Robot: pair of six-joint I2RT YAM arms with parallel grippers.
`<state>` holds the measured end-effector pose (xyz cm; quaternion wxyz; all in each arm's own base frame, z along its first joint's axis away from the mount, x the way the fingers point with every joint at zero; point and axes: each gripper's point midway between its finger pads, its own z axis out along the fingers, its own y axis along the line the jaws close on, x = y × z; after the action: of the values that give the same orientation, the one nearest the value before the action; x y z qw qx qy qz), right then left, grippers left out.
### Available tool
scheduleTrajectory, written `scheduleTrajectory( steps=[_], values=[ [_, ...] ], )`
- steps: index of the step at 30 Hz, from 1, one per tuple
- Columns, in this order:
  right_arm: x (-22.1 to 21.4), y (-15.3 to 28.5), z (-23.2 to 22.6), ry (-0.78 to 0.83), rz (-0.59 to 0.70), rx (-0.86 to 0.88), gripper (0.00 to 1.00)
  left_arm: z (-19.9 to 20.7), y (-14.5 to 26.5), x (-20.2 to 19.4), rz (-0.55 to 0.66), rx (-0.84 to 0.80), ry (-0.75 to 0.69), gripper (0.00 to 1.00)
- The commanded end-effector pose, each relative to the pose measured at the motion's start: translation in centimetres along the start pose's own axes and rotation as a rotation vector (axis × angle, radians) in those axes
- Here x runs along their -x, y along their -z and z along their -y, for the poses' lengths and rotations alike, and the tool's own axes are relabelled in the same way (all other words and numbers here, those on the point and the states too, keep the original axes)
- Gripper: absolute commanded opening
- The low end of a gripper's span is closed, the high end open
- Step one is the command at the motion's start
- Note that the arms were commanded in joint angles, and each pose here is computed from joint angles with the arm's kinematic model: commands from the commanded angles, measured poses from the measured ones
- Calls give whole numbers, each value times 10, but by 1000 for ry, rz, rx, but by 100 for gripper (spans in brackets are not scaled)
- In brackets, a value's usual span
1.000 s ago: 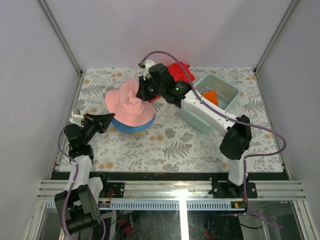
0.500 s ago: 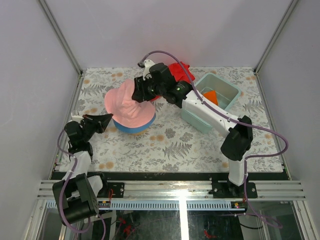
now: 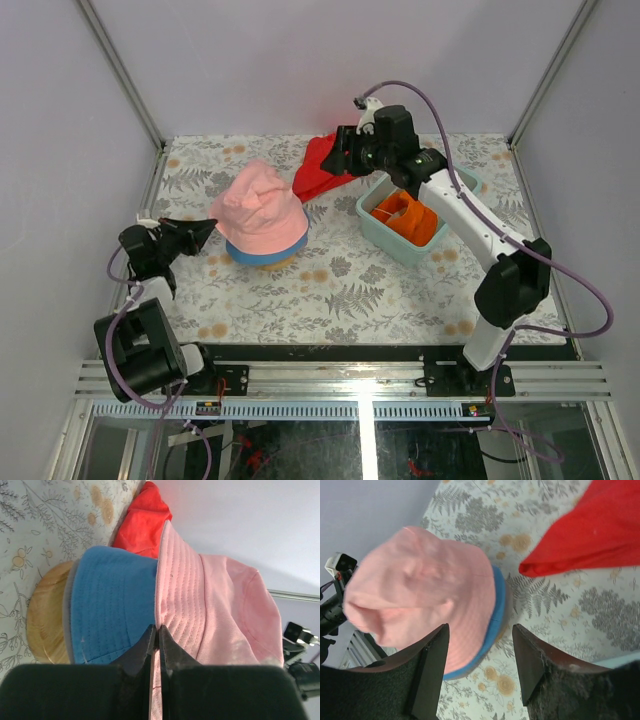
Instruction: Stack the hats
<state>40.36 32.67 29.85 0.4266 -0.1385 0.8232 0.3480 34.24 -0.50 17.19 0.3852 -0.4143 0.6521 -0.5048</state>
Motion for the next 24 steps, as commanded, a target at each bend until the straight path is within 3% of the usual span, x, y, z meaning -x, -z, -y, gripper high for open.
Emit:
scheduleTrajectory(
  steps=[1,13,24],
  values=[
    [-9,5,1,-112,-38,135,60,10,-5,12,-32,-44,-75,0],
    [-65,-14,-23,-587,-217,481,55,3,-11,10,-99,-40,-96,0],
    [-79,-41,-6,-692,-196,486,55,-19,-24,12,-173,-2,-71,0]
  ],
)
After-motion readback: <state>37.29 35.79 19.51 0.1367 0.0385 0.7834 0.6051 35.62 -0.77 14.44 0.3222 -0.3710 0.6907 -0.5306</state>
